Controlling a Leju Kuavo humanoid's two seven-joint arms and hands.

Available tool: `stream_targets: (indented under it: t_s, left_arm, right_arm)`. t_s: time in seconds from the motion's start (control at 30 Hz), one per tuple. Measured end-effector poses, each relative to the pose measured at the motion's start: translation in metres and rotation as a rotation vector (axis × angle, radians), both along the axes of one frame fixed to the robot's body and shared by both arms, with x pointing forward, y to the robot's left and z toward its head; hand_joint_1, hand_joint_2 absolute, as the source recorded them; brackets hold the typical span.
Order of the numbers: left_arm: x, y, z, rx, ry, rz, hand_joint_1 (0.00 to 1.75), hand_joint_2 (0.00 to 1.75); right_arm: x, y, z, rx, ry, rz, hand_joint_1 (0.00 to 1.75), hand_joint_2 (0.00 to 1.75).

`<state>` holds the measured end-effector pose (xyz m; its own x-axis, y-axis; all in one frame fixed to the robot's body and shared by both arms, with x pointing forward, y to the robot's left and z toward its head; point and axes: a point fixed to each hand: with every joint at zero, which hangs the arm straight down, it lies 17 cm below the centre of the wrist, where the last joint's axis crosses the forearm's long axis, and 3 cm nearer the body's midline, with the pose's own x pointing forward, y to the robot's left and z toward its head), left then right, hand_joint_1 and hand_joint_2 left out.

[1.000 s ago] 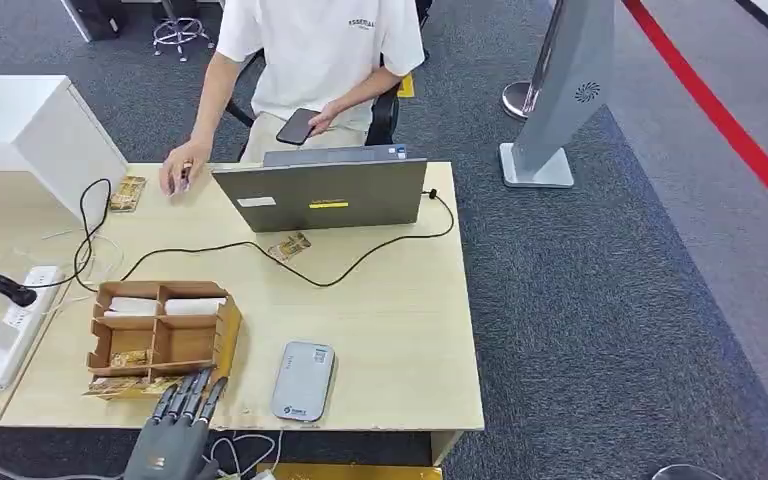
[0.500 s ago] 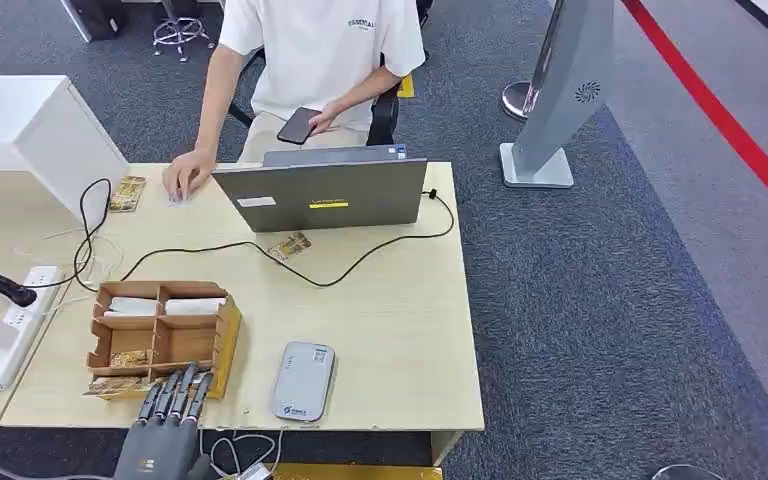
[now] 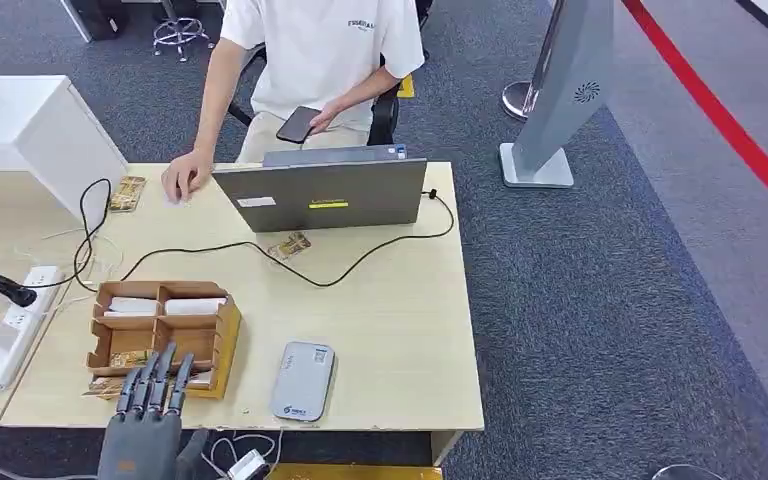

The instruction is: Pass the card to the sensor for recognition and then transmit it.

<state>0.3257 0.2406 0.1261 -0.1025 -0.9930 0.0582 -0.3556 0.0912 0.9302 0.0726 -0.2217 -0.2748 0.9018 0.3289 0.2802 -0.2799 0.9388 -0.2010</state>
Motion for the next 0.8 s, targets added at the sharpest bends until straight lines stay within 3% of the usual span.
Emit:
stream_targets:
  t_s: [0.8]
  left_arm:
    - [0.005, 0.052, -0.003, 0.029, 0.017, 0.127, 0.00, 1.75]
  right_arm:
    - [0.001, 0.003, 0.000, 0.006, -0.006, 0.015, 0.00, 1.75]
